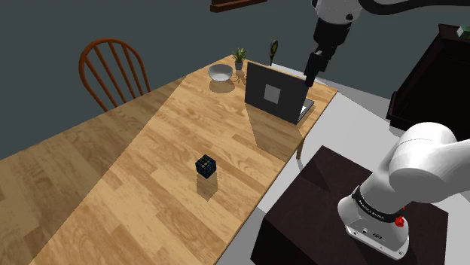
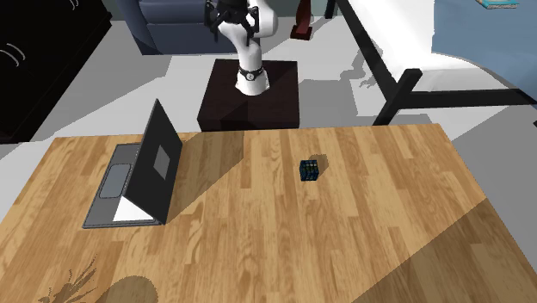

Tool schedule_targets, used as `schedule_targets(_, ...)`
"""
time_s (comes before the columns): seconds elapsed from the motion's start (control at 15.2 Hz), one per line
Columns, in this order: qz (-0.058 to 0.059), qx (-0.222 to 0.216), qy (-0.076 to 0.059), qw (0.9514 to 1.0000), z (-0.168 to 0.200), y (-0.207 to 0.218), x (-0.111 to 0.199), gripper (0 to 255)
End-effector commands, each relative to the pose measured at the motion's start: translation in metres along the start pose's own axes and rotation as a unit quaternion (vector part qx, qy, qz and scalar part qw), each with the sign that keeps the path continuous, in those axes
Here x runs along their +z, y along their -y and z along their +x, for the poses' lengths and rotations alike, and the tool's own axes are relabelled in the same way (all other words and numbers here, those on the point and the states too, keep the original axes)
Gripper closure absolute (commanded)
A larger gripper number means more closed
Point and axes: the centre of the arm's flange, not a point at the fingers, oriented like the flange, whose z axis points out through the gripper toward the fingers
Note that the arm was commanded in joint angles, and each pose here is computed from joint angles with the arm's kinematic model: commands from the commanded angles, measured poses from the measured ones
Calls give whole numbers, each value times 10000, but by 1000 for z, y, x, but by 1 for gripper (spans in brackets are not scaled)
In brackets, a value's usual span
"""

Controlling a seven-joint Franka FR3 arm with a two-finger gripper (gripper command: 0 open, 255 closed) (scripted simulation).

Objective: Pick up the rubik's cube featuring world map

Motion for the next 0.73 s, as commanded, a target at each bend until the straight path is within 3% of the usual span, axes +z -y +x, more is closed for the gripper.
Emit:
schedule_targets(0.0, 0, 0, 0, 10000, 0, 0, 0, 0)
schedule_targets(0.66, 172, -49, 34, 9998, 66, 73, 84, 0)
